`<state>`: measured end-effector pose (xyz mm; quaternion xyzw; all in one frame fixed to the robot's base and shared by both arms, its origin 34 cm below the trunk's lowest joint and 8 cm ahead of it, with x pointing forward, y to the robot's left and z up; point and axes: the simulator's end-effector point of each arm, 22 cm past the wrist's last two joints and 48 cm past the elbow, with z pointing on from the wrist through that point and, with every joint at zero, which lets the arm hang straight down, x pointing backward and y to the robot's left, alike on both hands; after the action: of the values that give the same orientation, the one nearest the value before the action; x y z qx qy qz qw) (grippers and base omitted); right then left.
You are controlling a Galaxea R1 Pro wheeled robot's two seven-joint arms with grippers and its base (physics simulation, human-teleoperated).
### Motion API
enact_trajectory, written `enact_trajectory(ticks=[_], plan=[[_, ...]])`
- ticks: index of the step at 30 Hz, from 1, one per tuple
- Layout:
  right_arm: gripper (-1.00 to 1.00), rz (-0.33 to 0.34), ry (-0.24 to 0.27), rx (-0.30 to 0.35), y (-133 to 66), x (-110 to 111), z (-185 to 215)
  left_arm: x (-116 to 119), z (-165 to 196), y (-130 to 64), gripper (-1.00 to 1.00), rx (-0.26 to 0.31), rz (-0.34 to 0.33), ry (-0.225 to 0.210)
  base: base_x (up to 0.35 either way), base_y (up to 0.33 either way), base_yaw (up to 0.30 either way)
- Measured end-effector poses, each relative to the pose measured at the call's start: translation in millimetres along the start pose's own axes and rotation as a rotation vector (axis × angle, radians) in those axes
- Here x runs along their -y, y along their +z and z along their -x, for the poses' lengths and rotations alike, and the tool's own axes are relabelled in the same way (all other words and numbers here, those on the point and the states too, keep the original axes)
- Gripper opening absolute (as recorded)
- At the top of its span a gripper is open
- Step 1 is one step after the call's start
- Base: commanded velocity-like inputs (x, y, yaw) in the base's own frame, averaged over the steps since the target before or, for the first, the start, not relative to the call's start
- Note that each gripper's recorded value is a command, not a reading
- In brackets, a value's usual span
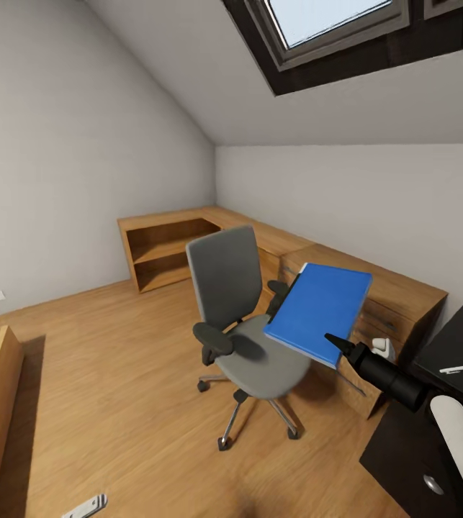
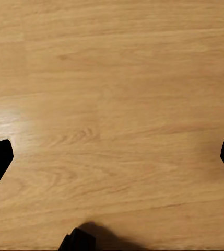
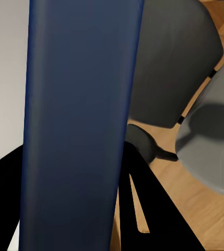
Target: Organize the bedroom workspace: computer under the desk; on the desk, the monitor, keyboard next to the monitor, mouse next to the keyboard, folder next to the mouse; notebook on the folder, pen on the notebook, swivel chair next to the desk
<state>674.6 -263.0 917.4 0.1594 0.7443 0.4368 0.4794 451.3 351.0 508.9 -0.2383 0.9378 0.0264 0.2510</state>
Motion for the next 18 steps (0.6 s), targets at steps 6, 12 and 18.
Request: enact_trajectory(ticks=[6,12,18], plan=[[-1.00,-0.001,-0.001,0.001,-1.6,-8,7,1,8,-9.1,1.00,0.011,0.000,-0.002,-0.132,0.000,0.000],[-1.00,-0.002,-0.001,0.002,-2.9,-16,13,2,15,-17.9,1.00,0.022,0.000,-0.003,-0.017,0.000,-0.080],[-1.00,-0.001,0.000,0.001,-4.2,-25,19,2,20,-26.6,1.00,0.022,0.001,-0.003,-0.002,0.000,-0.156]])
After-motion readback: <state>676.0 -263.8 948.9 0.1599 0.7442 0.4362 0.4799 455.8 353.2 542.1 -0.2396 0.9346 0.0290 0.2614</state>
